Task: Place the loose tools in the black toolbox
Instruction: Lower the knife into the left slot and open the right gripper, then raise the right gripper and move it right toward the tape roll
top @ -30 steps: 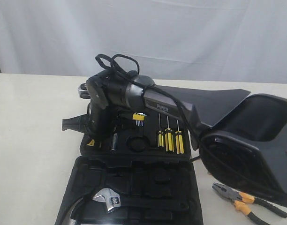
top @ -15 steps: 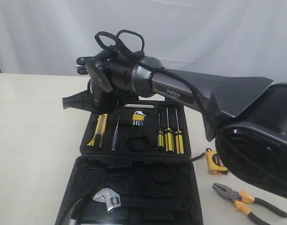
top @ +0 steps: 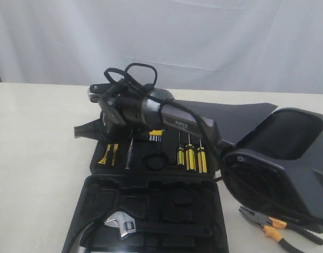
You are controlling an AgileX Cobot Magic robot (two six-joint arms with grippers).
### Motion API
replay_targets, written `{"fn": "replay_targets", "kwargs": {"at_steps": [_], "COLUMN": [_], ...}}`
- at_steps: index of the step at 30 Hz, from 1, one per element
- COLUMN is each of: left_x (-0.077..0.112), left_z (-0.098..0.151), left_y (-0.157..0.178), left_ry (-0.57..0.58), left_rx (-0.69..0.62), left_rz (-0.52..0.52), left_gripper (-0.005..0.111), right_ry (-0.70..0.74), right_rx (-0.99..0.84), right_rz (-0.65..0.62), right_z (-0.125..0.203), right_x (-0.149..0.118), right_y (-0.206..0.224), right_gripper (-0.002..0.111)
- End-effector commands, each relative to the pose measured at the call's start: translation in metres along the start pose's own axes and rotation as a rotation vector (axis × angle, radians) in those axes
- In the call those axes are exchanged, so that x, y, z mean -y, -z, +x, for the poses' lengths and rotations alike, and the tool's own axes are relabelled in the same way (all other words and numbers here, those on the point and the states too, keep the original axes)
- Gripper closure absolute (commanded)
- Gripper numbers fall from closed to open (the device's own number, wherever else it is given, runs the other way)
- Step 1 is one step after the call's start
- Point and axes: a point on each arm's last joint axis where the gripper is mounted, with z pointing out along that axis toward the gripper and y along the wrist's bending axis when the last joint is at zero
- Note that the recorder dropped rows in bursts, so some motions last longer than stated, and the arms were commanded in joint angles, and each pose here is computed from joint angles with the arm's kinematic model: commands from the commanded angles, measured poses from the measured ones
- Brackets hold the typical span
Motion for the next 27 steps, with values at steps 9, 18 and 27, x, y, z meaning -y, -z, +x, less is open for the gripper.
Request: {"fn": "replay_targets", "kwargs": {"at_steps": [9,18,27], "left_x": [0.0,0.0,0.0], "left_z": [0.0,0.0,0.0], "left_y": [0.0,0.0,0.0], "left_ry": [0.005,0.005,0.005], "left_rx": [0.004,0.004,0.004], "left_rz": [0.005,0.005,0.005], "left_gripper": [0.107,0.107,0.107], "right_ry": [-0.005,0.077,0.295], "right_rx": [0.026,0.063,-0.142], "right_rz": [-0.009,-0.021,-0.043], "right_z": [-0.003,-0.028,-0.028], "right_x": [0.002,-0.005,0.002], "right_y": [-0.002,0.06,0.135], "right_gripper": [0.108,0.108,0.109]}}
